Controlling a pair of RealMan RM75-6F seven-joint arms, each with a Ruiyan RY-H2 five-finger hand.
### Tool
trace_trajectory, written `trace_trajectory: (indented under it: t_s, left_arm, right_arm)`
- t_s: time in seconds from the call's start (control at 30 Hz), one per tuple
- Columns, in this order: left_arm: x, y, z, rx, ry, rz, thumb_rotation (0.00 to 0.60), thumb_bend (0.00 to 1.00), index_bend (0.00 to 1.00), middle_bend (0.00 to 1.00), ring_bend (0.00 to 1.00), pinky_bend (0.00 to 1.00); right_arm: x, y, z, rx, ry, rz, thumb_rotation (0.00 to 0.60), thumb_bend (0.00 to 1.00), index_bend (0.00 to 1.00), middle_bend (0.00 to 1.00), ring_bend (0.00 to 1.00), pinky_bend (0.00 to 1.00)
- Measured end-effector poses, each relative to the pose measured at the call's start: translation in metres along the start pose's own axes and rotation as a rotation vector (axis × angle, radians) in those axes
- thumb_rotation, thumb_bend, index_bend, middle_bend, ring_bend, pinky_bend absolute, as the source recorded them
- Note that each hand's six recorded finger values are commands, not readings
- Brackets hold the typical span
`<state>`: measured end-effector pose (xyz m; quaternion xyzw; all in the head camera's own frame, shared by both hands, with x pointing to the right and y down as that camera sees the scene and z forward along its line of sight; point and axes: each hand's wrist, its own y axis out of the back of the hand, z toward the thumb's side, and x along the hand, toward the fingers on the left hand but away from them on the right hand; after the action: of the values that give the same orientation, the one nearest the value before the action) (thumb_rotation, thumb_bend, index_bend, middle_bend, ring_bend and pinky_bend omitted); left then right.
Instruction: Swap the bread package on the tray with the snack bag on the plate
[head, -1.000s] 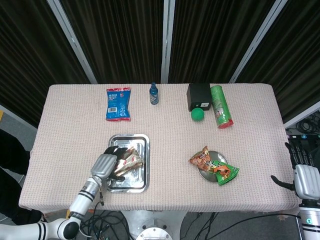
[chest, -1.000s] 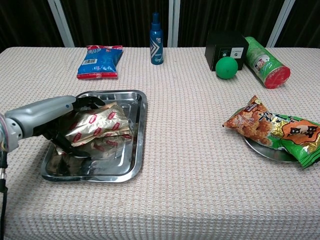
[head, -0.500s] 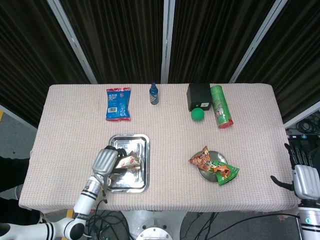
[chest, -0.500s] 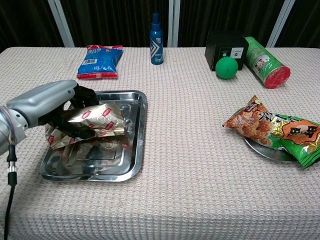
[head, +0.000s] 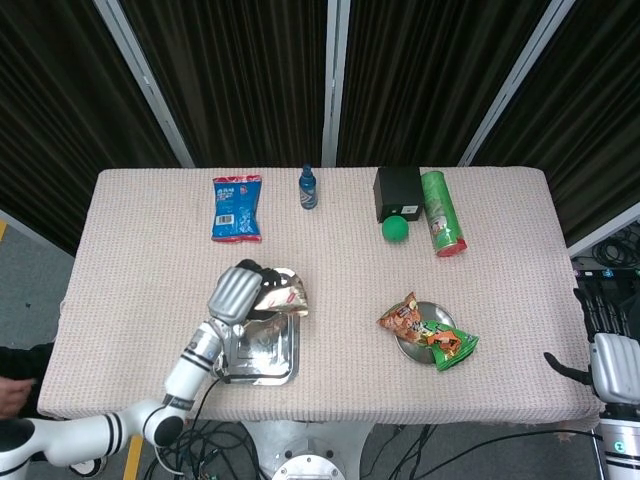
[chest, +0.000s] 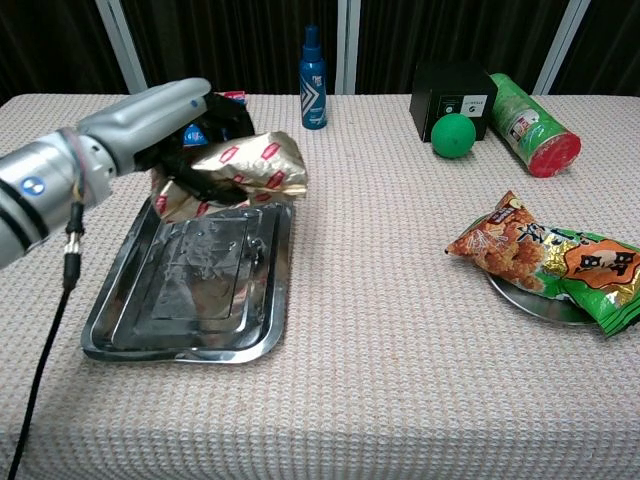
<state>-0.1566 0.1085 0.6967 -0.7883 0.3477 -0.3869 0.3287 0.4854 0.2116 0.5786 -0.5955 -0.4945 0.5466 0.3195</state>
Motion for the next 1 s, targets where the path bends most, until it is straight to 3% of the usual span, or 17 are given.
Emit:
trace_trajectory:
  t_s: [0.23,0.43,0.5,0.57,0.67,0.8,1.0]
  left_arm:
    - [0.065,-0.001,0.029,0.011,-0.083,-0.019,0.6,0.28,0.49,0.55,0.44,0.3]
    - [0.105,-0.013,0.053,0.006,-0.108,-0.026,0.6,0.28,0.47,0.53,0.43,0.3]
    - [0.113,-0.019,0.058,0.001,-0.107,-0.035,0.6,0.25,0.4,0.46,0.38,0.3]
    - [0.121,-0.028,0.063,-0.009,-0.102,-0.056,0.6,0.2,0.23,0.3,0.27,0.25]
    - [0.126,-0.039,0.065,-0.024,-0.097,-0.083,0.6,0.14,0.09,0.12,0.1,0.15]
    - [0.126,-0.039,0.063,-0.048,-0.101,-0.063,0.6,0.11,0.07,0.06,0.05,0.11]
    - [0.118,-0.015,0.045,-0.025,-0.11,0.018,0.6,0.1,0.07,0.06,0.05,0.1]
  right_arm:
    - [-0.001,0.006,-0.005,-0.004,-0.016,-0.022,0.6,0.04,0.0,0.0,0.0,0.0]
    - [-0.001,0.003,-0.01,-0.008,-0.027,-0.014,0.6,0.04,0.0,0.0,0.0,0.0]
    - [-0.001,0.002,-0.011,-0.011,-0.029,-0.011,0.6,0.04,0.0,0.0,0.0,0.0]
    - [-0.001,0.0,-0.012,-0.017,-0.031,-0.008,0.6,0.04,0.0,0.0,0.0,0.0]
    - [-0.001,-0.002,-0.013,-0.026,-0.029,-0.005,0.6,0.04,0.0,0.0,0.0,0.0]
    - [0.0,-0.003,-0.015,-0.027,-0.03,-0.005,0.6,0.05,0.0,0.0,0.0,0.0]
    - [-0.001,-0.006,-0.008,-0.036,-0.011,0.004,0.6,0.05,0.0,0.0,0.0,0.0]
